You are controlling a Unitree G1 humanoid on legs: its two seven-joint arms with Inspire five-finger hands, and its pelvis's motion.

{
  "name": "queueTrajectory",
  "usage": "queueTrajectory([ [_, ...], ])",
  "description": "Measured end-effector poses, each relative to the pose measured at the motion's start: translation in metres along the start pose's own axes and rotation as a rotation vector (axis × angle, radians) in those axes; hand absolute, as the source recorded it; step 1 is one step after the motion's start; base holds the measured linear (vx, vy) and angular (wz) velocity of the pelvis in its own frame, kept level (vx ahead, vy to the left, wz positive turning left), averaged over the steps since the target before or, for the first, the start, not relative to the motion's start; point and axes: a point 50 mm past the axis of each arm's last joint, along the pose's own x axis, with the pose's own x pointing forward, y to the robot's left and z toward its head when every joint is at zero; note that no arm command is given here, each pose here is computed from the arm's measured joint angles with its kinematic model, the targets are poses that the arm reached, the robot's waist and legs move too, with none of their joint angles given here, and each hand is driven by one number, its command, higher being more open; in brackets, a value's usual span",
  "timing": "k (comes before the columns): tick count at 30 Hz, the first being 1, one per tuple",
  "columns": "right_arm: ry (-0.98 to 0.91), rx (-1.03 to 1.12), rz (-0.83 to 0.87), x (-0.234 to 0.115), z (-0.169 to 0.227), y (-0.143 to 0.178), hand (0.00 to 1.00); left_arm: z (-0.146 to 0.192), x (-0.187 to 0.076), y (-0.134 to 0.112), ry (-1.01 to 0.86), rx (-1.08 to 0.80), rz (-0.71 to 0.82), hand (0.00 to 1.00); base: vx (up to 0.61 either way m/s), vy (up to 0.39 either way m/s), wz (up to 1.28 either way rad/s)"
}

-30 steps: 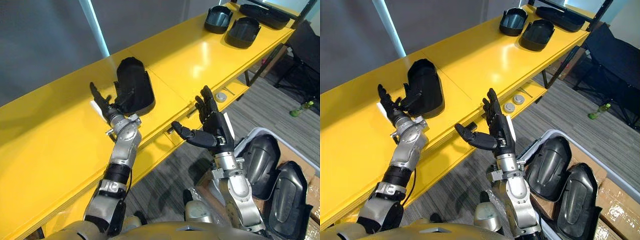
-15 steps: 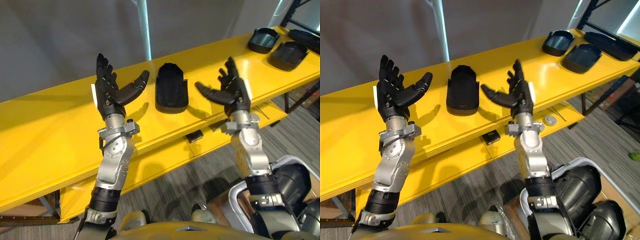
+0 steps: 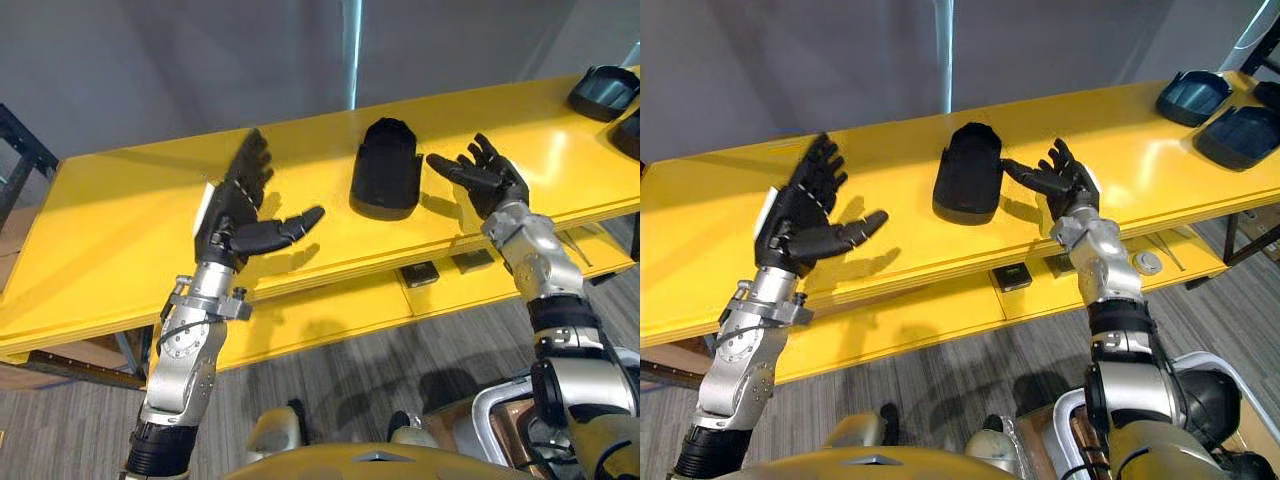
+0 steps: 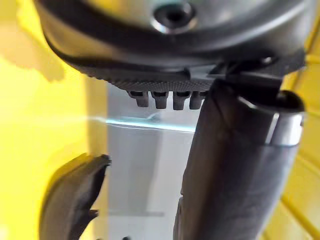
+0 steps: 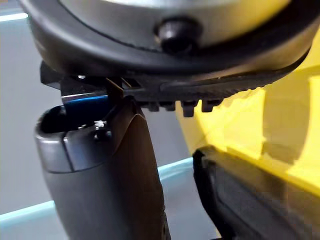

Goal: Walk over and take three plastic housings, then place them on the shelf

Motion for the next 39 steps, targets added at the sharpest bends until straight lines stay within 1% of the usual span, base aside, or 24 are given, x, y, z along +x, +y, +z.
queueTrajectory([
  [2, -0.048, -0.045, 0.041, 0.009, 0.025, 0.003, 1.00, -0.012, -0.005, 0.005, 0.037, -0.084, 0.006, 1.00, -0.03, 0.004, 0.05],
  [5, -0.145, -0.108, 0.072, 0.019, 0.073, 0.006, 1.00, -0.021, -0.010, 0.012, 0.030, -0.192, 0.044, 1.00, -0.07, 0.018, 0.10],
  [7, -0.176, -0.108, 0.077, 0.022, 0.089, 0.006, 1.00, -0.023, -0.015, 0.015, 0.023, -0.240, 0.066, 1.00, -0.02, -0.005, 0.09],
  [11, -0.179, -0.121, 0.085, 0.028, 0.106, 0.007, 1.00, -0.020, -0.020, 0.017, -0.025, -0.232, 0.075, 1.00, 0.02, 0.001, 0.08],
  [19, -0.147, -0.132, 0.053, 0.032, 0.111, 0.001, 1.00, -0.020, -0.025, 0.019, -0.043, -0.271, 0.101, 1.00, 0.00, 0.010, 0.05],
  [26, -0.145, -0.164, 0.106, 0.035, 0.120, 0.007, 1.00, -0.023, -0.033, 0.019, -0.055, -0.308, 0.136, 1.00, -0.05, -0.012, 0.11],
  [30, -0.140, -0.243, 0.139, 0.036, 0.117, 0.013, 1.00, -0.022, -0.033, 0.019, -0.062, -0.315, 0.120, 1.00, -0.03, -0.031, 0.09],
  [36, -0.215, -0.366, 0.103, 0.037, 0.131, 0.020, 1.00, -0.022, -0.035, 0.019, -0.078, -0.340, 0.114, 1.00, 0.00, 0.000, 0.00],
  [39, -0.297, -0.439, 0.065, 0.035, 0.143, 0.026, 1.00, -0.022, -0.036, 0.018, -0.076, -0.341, 0.110, 1.00, 0.00, -0.003, -0.04],
])
